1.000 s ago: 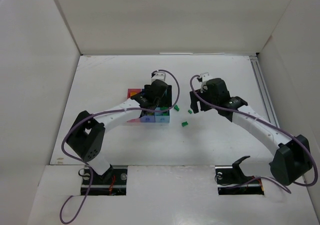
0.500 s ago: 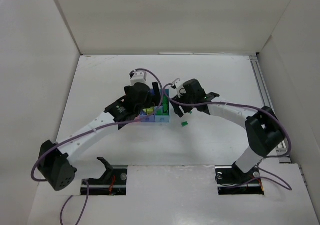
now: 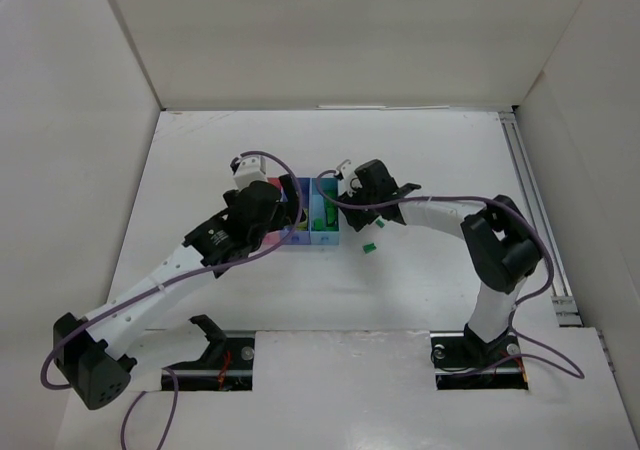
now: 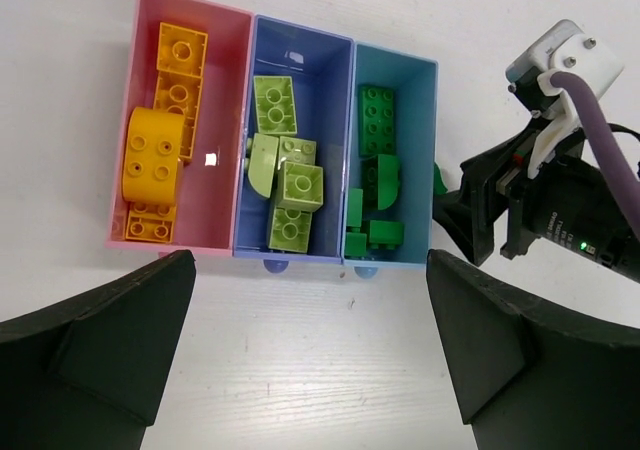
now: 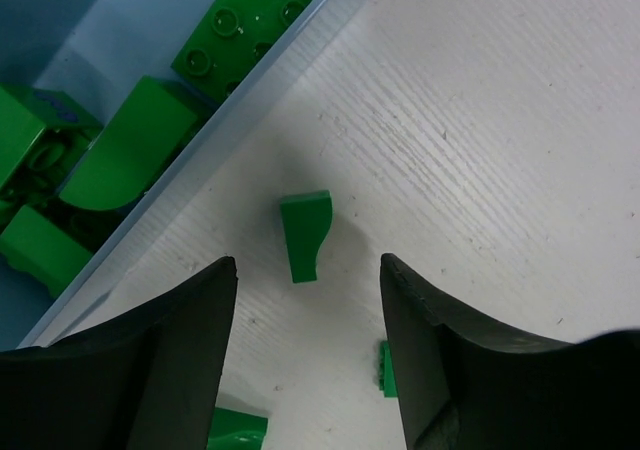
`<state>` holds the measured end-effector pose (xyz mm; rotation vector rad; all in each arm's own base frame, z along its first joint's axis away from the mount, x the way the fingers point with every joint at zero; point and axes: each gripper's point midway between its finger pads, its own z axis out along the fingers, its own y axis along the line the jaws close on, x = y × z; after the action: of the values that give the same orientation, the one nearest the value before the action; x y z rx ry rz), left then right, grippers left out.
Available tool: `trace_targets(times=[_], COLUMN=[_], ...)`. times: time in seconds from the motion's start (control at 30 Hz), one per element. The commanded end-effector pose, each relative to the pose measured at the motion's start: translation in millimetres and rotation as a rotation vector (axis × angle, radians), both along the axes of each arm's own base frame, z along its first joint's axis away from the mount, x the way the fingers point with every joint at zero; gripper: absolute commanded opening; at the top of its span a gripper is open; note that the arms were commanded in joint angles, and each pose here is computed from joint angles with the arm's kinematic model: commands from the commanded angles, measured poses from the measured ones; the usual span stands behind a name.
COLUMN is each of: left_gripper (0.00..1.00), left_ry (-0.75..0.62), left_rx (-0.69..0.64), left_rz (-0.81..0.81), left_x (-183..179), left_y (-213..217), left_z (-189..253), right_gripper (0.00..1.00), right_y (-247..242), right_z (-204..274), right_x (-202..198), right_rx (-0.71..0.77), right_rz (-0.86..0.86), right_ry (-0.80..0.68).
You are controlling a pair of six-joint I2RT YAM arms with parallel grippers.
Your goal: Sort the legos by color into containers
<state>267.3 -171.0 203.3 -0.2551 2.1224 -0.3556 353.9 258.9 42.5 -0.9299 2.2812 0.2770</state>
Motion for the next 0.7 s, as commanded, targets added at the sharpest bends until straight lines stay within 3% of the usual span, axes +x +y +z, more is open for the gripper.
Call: trace_targets(times=[0.0, 0.3, 0.43, 0.67], left_gripper=[1.00, 1.00, 1.00, 1.00], left_ry=[-0.025, -0.013, -0.006, -0.010], left_rx=[-0.008, 0.011, 0.017, 0.021], left_rz=[0.052, 0.059, 0.059, 0.066], left_x=[1, 2, 3, 4], left_y=[11, 12, 11, 12], left_z=[8, 7, 5, 5], right_gripper=[0.63, 0.47, 0.32, 0.20], right_y=[19, 21, 23, 18], right_z=[20, 3, 3, 47], right_x=[24, 26, 27, 25], right_rx=[0.037, 0.030, 0.047, 0.111], right_rz=[-0.004, -0.011, -0.024, -0.074], right_ry=[-0.099, -0.080, -0.082, -0.139])
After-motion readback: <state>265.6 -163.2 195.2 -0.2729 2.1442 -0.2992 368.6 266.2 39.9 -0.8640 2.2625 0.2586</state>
